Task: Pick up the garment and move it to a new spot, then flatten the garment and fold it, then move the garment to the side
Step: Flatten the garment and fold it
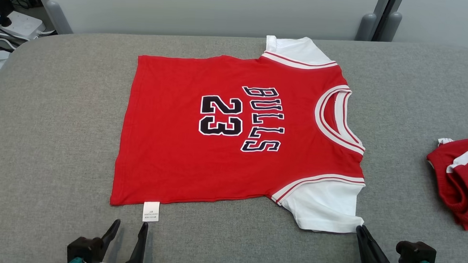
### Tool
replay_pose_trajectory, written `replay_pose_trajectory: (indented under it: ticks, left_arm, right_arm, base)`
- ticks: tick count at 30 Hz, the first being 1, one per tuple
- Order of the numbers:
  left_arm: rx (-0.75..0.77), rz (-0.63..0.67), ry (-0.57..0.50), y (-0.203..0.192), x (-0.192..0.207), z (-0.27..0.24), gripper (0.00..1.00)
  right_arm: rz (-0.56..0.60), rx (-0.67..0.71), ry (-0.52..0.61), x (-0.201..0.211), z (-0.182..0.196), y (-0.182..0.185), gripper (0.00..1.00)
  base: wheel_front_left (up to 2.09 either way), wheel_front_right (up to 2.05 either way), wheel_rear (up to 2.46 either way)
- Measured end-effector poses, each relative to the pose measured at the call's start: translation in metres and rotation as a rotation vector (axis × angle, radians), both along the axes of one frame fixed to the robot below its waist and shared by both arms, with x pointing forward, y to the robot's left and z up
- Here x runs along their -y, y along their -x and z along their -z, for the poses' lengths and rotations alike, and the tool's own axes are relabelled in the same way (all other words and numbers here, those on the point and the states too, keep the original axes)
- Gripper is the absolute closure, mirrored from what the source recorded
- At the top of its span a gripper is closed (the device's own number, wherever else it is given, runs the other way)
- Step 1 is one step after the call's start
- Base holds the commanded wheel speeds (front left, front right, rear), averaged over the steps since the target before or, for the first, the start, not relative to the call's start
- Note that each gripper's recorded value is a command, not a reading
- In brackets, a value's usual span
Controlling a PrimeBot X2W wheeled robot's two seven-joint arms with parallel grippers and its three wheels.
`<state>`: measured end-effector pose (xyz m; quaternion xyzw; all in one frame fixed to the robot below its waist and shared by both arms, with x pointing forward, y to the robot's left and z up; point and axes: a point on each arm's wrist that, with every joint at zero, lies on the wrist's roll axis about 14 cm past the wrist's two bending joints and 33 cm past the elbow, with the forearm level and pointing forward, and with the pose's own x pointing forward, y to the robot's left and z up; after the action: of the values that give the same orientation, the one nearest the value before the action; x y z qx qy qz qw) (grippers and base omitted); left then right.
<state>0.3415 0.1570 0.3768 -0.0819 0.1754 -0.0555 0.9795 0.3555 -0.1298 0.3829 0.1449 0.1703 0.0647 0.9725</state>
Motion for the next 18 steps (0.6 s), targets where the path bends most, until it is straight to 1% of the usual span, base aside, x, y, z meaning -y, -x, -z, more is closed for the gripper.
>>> replay_pose_trajectory:
  ticks: [9,13,18]
  left_arm:
    - [0.049,0.002,0.005,-0.029,-0.001,-0.014,0.00]
    - [0.014,-0.036,0.028,-0.033,-0.007,-0.005,0.00]
    - [-0.022,-0.085,0.058,-0.038,-0.012,0.004,0.00]
  right_arm:
    - [-0.024,0.017,-0.001,-0.007,-0.005,0.001,1.00]
    - [-0.048,0.007,-0.002,-0.014,-0.002,0.011,1.00]
    - [-0.050,-0.017,0.015,-0.008,0.005,0.023,1.00]
  base:
    - [0.00,0.00,0.00]
    - [0.00,0.00,0.00]
    - [0.00,0.00,0.00]
